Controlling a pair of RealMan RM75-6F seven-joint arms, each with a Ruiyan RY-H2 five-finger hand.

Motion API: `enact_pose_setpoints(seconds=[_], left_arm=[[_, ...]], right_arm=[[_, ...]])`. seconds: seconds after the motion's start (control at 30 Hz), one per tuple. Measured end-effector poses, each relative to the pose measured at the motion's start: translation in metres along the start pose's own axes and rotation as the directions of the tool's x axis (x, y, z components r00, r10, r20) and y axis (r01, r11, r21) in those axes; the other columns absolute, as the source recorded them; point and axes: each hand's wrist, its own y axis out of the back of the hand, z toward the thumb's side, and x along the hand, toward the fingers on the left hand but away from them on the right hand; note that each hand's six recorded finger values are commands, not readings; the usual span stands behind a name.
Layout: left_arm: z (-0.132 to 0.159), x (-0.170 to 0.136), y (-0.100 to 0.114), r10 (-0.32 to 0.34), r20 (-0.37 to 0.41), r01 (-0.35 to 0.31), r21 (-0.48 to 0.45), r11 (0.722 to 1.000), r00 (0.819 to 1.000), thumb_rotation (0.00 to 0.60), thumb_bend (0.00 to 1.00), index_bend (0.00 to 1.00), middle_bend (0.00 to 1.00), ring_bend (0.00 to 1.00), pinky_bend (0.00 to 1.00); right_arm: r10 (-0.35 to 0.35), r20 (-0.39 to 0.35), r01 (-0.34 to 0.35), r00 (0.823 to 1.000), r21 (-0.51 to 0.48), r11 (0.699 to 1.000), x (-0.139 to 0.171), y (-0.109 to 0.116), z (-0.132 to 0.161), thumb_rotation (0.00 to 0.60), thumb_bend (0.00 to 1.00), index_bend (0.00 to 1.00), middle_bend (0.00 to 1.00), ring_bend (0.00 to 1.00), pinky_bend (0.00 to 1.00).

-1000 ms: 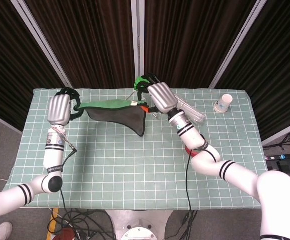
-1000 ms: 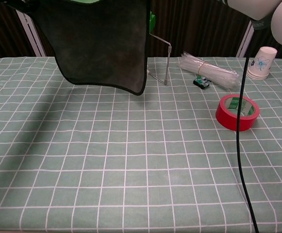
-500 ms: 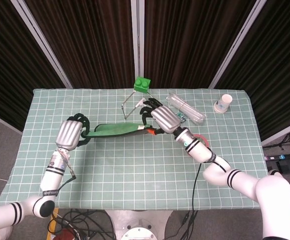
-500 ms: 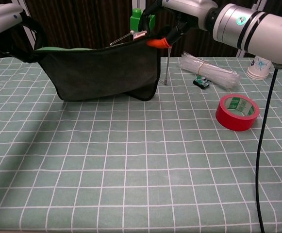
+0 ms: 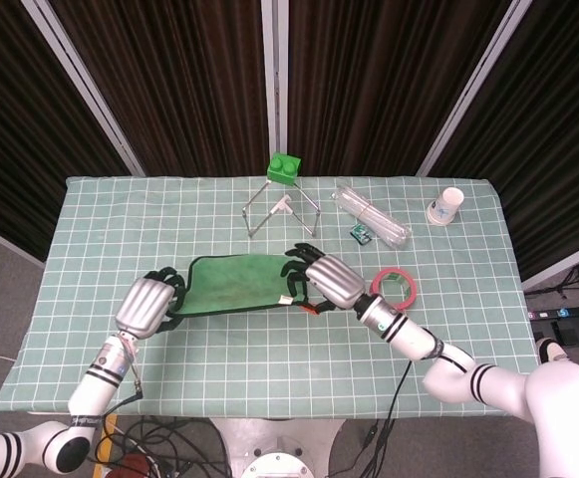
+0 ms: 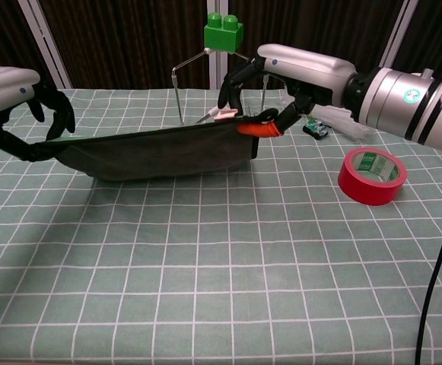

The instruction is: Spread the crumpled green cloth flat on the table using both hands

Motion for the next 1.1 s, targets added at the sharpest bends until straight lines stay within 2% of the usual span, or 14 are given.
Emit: enact_pose_setpoints(seconds=[0.17,0.37,0.5,0.57,0.63,0.8,0.87,1.0,1.1], left_arm=[[0.004,-0.002,-0.013,-0.042,0.013,0.042,0.004,0.999,0.999,0.6,0.47,0.75,0.42,0.23,0.33],[0.006,-0.003,-0.033,-0.126,0.015,0.126,0.04,0.991,0.992,0.6,0.44,0.73,0.41,0.23,0.33],[0.007,-0.006,-0.046,-0.188,0.015,0.187,0.06,0.981,0.982,0.6,0.38,0.66,0.39,0.23,0.33],[0.007,-0.007,-0.05,-0.21,0.013,0.209,0.061,0.976,0.978,0.6,0.33,0.59,0.38,0.23,0.33],[0.008,-0.007,-0.054,-0.231,0.011,0.23,0.063,0.971,0.973,0.6,0.23,0.5,0.37,0.23,0.33],[0.013,-0.007,-0.056,-0.246,0.017,0.245,0.062,0.968,0.969,0.597,0.04,0.36,0.34,0.23,0.33],[0.013,-0.008,-0.056,-0.252,0.018,0.251,0.057,0.966,0.968,0.568,0.01,0.33,0.33,0.23,0.33],[0.014,-0.01,-0.054,-0.27,0.021,0.269,0.045,0.962,0.963,0.458,0.0,0.28,0.31,0.21,0.33],[0.015,-0.013,-0.051,-0.282,0.027,0.281,0.032,0.959,0.959,0.418,0.0,0.27,0.3,0.21,0.33]], right_arm=[[0.028,0.023,-0.029,0.999,0.016,0.999,0.011,-0.015,-0.006,0.6,0.58,0.77,0.31,0.1,0.06],[0.071,0.046,-0.072,0.996,0.032,0.997,0.021,-0.035,-0.01,0.6,0.58,0.77,0.31,0.09,0.04],[0.094,0.049,-0.097,0.994,0.065,0.993,0.026,-0.046,-0.01,0.6,0.58,0.77,0.31,0.09,0.04],[0.102,0.05,-0.106,0.993,0.08,0.991,0.029,-0.052,-0.009,0.6,0.58,0.77,0.31,0.09,0.04],[0.11,0.049,-0.114,0.993,0.098,0.989,0.032,-0.057,-0.008,0.6,0.58,0.77,0.31,0.09,0.04],[0.123,0.043,-0.129,0.991,0.146,0.981,0.037,-0.069,-0.005,0.6,0.58,0.77,0.3,0.08,0.03],[0.128,0.042,-0.134,0.991,0.164,0.977,0.04,-0.074,-0.003,0.6,0.58,0.77,0.29,0.08,0.03],[0.149,0.038,-0.153,0.988,0.201,0.967,0.047,-0.083,0.0,0.6,0.58,0.77,0.28,0.06,0.02],[0.171,0.033,-0.174,0.985,0.228,0.958,0.054,-0.091,0.003,0.6,0.58,0.77,0.27,0.06,0.02]])
